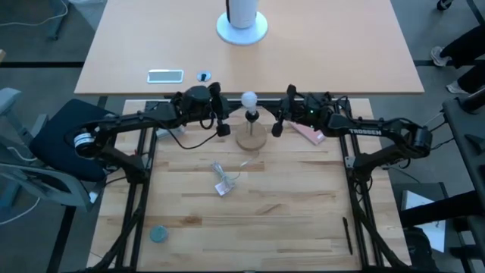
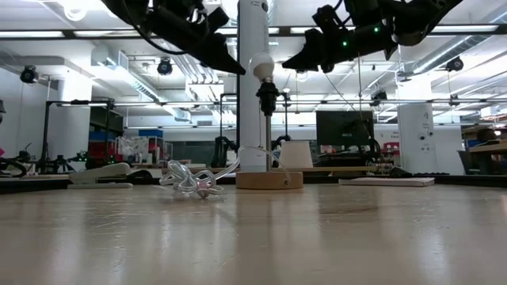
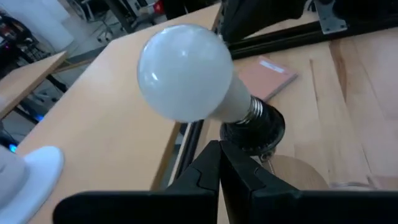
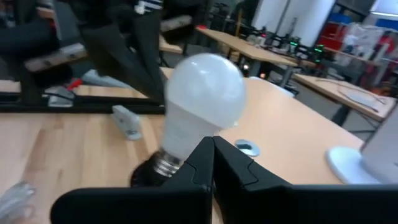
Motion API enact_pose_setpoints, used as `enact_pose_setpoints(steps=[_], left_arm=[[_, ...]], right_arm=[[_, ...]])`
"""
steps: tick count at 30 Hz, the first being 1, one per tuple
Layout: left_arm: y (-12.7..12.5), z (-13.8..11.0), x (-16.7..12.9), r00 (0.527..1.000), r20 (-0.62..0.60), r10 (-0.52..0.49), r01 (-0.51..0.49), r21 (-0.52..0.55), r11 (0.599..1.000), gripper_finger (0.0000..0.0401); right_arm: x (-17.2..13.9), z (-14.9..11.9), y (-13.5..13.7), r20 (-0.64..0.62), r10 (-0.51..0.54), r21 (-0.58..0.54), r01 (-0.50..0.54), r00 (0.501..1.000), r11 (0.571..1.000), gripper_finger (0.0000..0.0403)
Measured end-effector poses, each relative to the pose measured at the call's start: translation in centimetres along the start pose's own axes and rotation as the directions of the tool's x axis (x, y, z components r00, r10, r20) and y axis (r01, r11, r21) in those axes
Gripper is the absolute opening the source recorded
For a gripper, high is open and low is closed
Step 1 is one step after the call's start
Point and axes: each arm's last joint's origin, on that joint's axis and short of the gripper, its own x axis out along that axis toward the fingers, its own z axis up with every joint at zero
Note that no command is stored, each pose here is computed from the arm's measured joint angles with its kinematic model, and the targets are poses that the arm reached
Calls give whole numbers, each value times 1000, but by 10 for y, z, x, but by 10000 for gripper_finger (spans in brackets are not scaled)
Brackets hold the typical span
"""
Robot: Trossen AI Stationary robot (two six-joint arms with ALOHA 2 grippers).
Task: Screw lightbulb
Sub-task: Insert the lightbulb on the desk lamp
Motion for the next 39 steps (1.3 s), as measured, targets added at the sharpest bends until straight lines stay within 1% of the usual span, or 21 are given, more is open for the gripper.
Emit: enact_pose_setpoints(steps=[4, 7, 12, 18, 20, 28, 35, 39], left_arm=[[1, 3, -2, 1000, 26, 13, -14, 11, 1000, 0], [5, 4, 0, 998, 45, 34, -35, 30, 999, 0], [7, -4, 1, 998, -28, 48, -48, 15, 999, 0], [7, -11, -8, 988, -139, 59, -62, -16, 998, 0], [9, -13, -9, 986, -155, 61, -67, -30, 997, 0], [14, -20, -7, 964, -224, 142, -153, -34, 988, 0], [22, -22, -10, 937, -257, 238, -253, -23, 967, 0], [27, -30, -12, 921, -305, 242, -262, -23, 965, 0]], right_arm=[[1, -1, -2, -13, -63, -19, 63, 998, 998, 0], [2, -3, -3, -19, -75, -15, 74, 997, 997, 0], [3, -6, -3, -48, -74, -13, 73, 996, 997, 0], [2, -11, -9, -86, -89, 44, 93, 992, 995, 0], [2, -12, -11, -89, -95, 63, 101, 992, 993, 0], [2, -13, -12, -105, -94, 70, 102, 990, 992, 0], [2, -14, -12, -109, -93, 70, 101, 990, 992, 0], [2, -14, -12, -115, -91, 71, 99, 989, 993, 0]])
